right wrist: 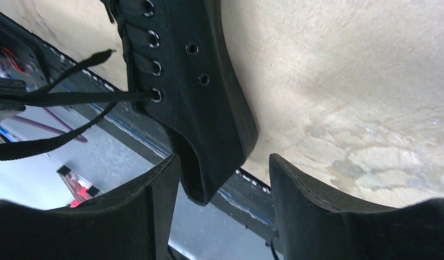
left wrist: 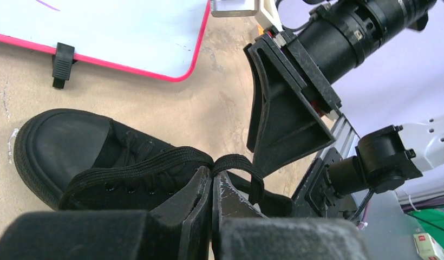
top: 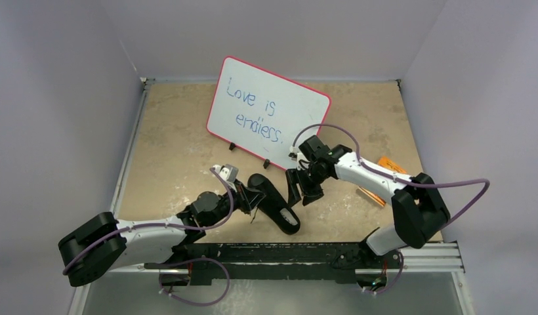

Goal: Tie the shoes

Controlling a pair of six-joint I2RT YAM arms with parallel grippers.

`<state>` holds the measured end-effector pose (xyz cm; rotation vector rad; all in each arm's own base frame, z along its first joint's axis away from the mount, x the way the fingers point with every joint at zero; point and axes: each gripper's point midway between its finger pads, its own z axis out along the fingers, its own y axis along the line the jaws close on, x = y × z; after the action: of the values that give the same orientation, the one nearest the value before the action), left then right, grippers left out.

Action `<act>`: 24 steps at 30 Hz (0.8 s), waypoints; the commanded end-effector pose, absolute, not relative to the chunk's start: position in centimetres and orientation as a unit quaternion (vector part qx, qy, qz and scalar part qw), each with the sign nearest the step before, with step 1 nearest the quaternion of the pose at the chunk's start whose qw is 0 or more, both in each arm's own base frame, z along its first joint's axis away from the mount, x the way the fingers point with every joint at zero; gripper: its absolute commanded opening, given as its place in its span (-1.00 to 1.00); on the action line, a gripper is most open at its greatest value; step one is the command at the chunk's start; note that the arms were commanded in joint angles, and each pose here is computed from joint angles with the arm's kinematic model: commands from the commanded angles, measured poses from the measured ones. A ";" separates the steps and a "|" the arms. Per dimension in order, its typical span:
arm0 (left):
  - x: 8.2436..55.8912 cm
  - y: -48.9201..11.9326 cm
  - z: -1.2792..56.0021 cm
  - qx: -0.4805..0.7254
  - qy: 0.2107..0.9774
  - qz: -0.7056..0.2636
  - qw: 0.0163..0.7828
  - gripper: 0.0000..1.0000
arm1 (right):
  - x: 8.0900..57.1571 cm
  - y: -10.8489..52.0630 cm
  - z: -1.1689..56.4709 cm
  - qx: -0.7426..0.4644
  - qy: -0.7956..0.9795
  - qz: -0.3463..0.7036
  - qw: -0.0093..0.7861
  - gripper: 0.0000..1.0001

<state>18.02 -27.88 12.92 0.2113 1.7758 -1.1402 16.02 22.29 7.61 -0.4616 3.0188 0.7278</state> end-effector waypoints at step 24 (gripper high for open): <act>22.1 -27.5 14.0 -0.085 0.790 -0.408 0.450 -1.00 | 20.9 27.4 10.0 -0.091 0.933 0.278 0.209 0.06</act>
<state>21.37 -26.78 11.86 -0.1270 1.9562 -0.9743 18.89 28.11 5.65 -0.2130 2.7584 0.8261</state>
